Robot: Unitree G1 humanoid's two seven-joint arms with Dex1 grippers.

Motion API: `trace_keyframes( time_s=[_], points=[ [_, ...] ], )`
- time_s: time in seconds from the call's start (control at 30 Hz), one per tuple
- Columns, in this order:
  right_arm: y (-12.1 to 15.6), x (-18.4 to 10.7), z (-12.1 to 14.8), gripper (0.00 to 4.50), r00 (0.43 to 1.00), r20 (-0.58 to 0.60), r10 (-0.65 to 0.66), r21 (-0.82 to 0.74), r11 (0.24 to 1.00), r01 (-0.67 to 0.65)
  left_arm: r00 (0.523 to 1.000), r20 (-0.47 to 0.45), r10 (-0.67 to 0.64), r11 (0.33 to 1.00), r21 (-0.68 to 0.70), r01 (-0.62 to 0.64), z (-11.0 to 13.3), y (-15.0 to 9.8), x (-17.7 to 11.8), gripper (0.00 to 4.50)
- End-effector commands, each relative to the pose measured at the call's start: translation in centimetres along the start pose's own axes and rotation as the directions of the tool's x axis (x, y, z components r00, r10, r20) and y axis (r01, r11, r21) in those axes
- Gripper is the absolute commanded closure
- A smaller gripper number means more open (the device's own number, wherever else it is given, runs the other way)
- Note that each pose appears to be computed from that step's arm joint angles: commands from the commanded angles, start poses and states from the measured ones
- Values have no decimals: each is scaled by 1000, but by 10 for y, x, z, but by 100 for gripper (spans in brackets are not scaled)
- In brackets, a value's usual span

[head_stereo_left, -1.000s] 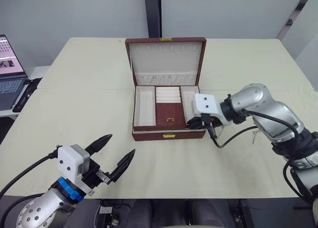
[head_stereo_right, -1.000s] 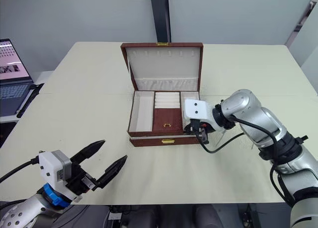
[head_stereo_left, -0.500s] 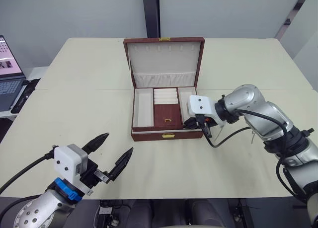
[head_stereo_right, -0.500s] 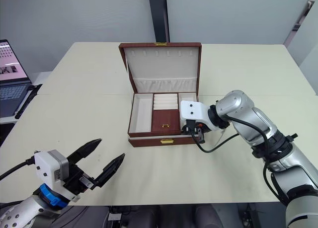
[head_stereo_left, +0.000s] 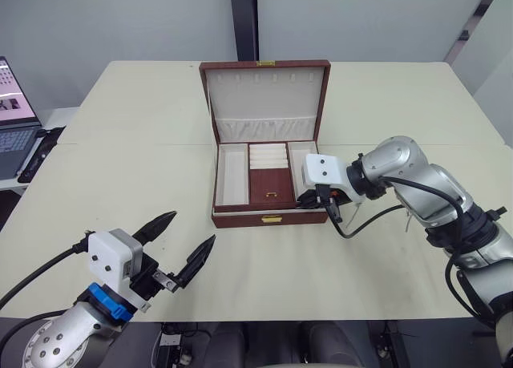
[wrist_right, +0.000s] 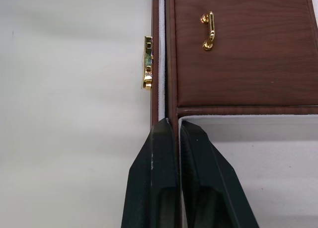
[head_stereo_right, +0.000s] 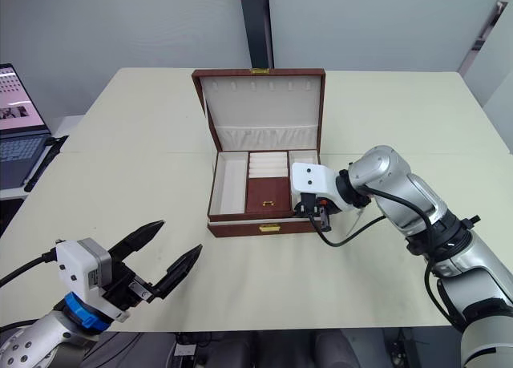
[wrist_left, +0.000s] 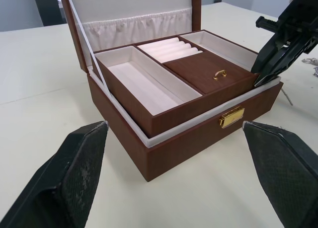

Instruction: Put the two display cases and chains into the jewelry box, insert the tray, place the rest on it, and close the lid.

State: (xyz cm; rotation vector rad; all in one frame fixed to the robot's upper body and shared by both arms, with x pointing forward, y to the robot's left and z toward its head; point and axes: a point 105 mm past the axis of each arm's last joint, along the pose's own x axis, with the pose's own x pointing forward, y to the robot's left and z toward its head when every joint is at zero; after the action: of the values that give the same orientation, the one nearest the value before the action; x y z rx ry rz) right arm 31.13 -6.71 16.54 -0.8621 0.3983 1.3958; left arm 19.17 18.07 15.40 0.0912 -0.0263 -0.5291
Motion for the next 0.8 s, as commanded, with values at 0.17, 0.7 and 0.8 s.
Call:
trace_keyframes(
  time_s=[0.17,0.7,0.8],
  points=[
    [-6,-20,24,250,998,65,-21,-29,999,23,999,31,-24,999,27,23,12,-6,2,0],
    [-40,-17,62,101,809,558,-186,141,982,128,998,39,-49,998,27,48,12,-4,8,0],
    [-49,-8,46,208,741,624,-249,218,966,141,998,43,-55,998,34,54,14,-2,11,0]
  ],
)
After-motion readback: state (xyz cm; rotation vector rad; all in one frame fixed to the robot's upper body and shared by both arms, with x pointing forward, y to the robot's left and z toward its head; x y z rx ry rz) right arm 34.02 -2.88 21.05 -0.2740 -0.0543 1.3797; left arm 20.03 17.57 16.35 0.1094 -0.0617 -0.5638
